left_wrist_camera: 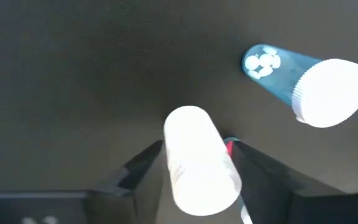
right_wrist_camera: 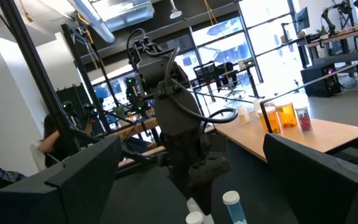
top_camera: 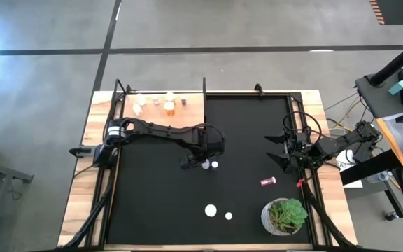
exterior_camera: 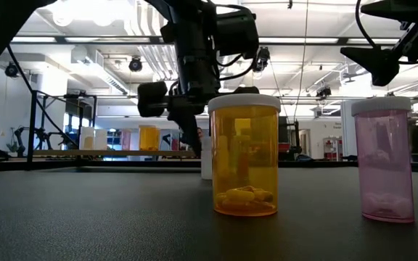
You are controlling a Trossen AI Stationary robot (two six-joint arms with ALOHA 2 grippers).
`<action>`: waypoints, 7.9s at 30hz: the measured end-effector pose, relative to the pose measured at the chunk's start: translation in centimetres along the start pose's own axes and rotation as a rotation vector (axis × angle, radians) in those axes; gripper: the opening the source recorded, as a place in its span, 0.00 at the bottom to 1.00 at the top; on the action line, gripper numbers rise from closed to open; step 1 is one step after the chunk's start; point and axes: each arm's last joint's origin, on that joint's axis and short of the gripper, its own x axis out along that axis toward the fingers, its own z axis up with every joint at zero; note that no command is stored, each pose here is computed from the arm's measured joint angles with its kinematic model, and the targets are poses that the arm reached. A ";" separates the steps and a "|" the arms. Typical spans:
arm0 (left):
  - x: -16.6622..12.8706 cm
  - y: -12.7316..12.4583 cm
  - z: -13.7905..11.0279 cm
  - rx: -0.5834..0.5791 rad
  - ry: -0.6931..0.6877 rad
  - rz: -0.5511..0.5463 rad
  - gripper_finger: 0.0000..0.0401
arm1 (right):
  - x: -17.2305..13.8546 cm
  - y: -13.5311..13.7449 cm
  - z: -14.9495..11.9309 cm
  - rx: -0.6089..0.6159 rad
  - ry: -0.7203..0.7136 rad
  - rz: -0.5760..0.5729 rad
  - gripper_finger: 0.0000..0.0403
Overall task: Pick and place medicine bottles onto shelf by color
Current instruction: Put the white pill bottle on the shelf aligned with the other white pill bottles, then put the bottom blue pill bottle on the shelf aligned with the other blue pill bottle
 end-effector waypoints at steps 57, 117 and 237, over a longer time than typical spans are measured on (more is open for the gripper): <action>-12.4 19.0 14.9 -0.876 -0.375 -0.020 0.33 | 0.0 0.0 0.0 0.000 0.001 0.000 0.95; -12.0 20.0 23.0 -1.150 -0.439 -0.015 0.34 | 0.0 0.0 0.0 0.000 0.000 0.000 0.95; 0.3 -1.9 -3.8 0.038 -0.049 0.036 0.91 | 0.0 0.0 0.0 0.000 0.000 0.000 0.95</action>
